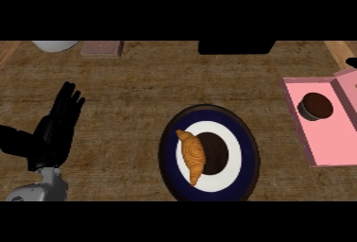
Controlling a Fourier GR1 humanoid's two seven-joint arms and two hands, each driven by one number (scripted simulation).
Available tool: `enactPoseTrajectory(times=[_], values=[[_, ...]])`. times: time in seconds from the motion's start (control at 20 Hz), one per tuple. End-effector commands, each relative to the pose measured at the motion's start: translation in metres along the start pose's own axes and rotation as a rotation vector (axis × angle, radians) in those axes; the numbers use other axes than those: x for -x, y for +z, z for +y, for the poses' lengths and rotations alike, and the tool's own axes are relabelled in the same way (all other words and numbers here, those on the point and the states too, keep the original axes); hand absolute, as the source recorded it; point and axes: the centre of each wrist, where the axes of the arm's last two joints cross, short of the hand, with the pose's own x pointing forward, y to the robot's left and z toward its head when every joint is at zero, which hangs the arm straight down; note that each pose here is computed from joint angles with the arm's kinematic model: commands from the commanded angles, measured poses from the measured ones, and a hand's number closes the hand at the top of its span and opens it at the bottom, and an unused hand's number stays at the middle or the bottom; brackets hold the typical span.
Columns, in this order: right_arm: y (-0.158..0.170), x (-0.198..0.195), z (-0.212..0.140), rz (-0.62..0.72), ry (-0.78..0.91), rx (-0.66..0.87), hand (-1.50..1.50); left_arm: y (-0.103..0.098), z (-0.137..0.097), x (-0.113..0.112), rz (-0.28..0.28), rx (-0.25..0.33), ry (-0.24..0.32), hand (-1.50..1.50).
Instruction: Pick the cupcake from the plate and place it in the cardboard box
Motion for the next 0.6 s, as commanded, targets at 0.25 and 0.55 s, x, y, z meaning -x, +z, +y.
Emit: enactPoseTrajectory(times=[0.25,0.55], values=[[0.026,0.048,-0.077,-0.033,-0.102,0.113,-1.50,-0.011,0.003,-0.004,-0.005,0.007,-0.005,0.00],[0.031,0.077,-0.117,-0.009,-0.097,0.118,-1.50,-0.003,0.007,-0.009,-0.014,0.023,0.001,0.00]])
